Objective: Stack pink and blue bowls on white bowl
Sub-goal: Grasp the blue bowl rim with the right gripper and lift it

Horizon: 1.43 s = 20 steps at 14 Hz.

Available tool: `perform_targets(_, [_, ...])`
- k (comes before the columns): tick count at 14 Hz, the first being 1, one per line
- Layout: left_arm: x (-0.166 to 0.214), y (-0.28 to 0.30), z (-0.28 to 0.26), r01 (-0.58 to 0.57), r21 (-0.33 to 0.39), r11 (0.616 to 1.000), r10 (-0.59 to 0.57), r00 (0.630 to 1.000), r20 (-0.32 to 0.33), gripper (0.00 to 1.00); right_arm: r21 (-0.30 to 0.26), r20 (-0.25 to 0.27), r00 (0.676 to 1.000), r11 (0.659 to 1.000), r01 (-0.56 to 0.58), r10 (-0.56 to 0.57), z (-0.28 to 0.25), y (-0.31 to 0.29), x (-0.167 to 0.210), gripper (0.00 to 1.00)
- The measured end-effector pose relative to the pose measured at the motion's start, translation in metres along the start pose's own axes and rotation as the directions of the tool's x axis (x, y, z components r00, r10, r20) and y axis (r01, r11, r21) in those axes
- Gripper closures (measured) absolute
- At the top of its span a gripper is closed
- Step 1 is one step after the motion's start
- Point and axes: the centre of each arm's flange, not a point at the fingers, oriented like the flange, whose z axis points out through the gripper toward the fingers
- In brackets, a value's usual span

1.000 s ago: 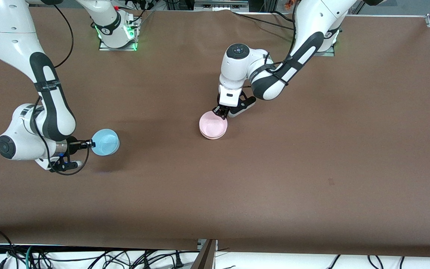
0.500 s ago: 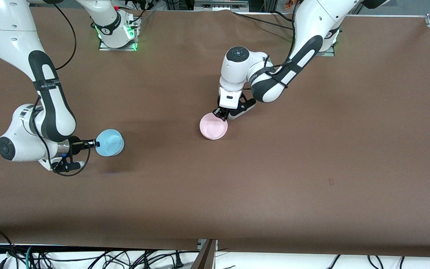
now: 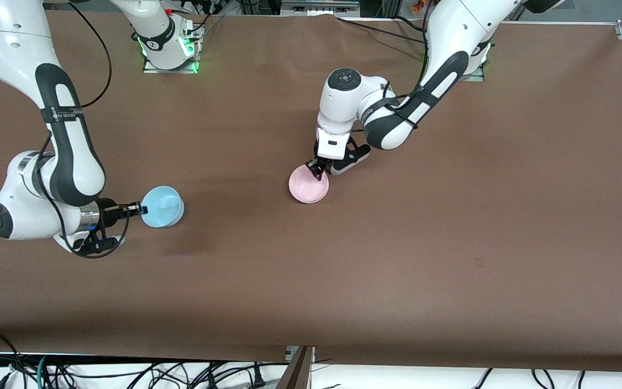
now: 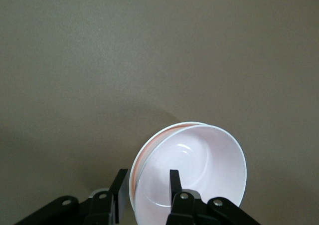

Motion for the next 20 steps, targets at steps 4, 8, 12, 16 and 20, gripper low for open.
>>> perform_targets(4, [0.003,0.003,-0.001,0.004,-0.005,1.000,-0.004,1.000,-0.002,0.97,-0.008,0.007,0.999,0.999,-0.039,0.039,-0.005,-0.043,0.004,0.98])
perform_targets(8, [0.005,0.000,0.005,0.009,0.004,1.000,-0.009,1.000,-0.001,0.99,-0.009,0.014,0.994,0.994,-0.110,0.111,-0.002,-0.094,0.008,0.98])
perform_targets(12, [0.019,0.005,0.003,0.028,-0.005,1.000,-0.028,1.000,-0.012,0.99,0.004,0.025,0.988,0.988,-0.152,0.151,0.005,-0.124,0.010,0.98])
perform_targets(16, [0.082,0.026,-0.023,0.114,-0.075,0.991,-0.118,0.992,-0.047,0.99,0.021,0.022,0.970,0.970,-0.241,0.241,0.013,-0.168,0.013,0.98])
perform_targets(20, [0.145,0.049,-0.076,0.135,0.003,0.991,-0.135,0.991,-0.009,0.99,0.022,-0.040,0.938,0.938,-0.345,0.346,0.032,-0.262,0.017,0.98])
